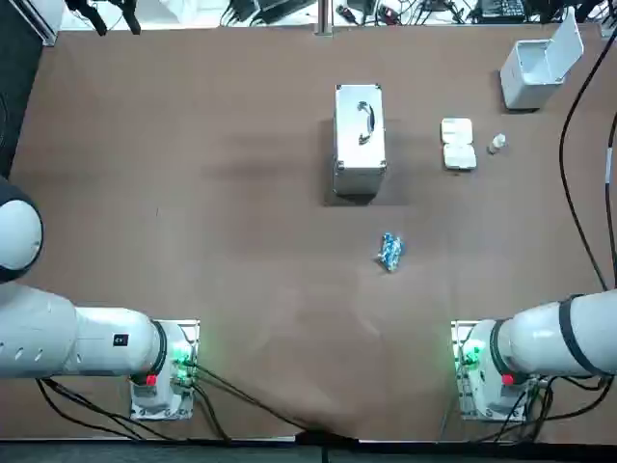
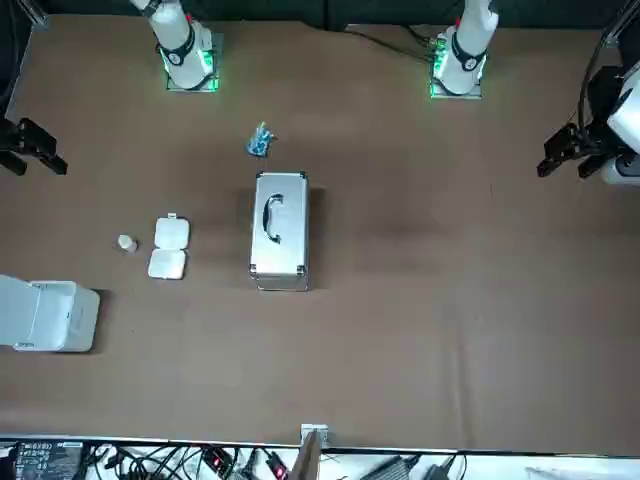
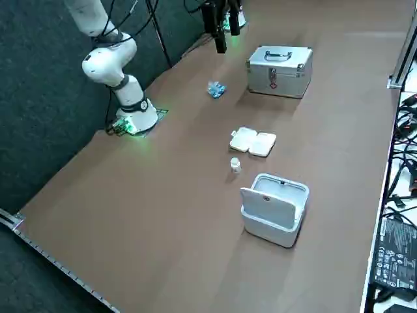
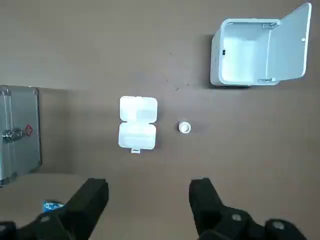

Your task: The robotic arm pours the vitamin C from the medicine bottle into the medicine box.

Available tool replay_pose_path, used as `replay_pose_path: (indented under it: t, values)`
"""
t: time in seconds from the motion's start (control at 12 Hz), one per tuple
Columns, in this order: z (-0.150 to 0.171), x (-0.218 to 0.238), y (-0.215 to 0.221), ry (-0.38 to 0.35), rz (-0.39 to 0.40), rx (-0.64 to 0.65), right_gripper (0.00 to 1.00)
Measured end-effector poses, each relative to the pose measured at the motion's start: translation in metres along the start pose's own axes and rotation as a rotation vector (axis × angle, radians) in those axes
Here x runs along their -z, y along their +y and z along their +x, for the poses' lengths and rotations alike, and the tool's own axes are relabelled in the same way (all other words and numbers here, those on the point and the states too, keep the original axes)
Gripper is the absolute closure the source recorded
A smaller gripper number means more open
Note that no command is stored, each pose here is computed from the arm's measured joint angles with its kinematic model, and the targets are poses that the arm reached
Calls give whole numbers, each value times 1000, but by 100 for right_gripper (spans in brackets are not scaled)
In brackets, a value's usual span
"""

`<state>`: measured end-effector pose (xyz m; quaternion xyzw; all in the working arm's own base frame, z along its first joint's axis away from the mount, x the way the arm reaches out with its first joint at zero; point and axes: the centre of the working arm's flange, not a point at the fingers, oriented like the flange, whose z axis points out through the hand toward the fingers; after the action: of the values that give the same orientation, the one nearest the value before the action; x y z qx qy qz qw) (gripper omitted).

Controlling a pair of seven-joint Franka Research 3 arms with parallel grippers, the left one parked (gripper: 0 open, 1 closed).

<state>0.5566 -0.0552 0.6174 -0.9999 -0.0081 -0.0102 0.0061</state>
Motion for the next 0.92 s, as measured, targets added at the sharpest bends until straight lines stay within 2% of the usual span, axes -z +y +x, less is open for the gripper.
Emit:
replay_pose_path:
  t: [0.92]
  values:
    - [0, -11, -14, -24, 0, 23, 0]
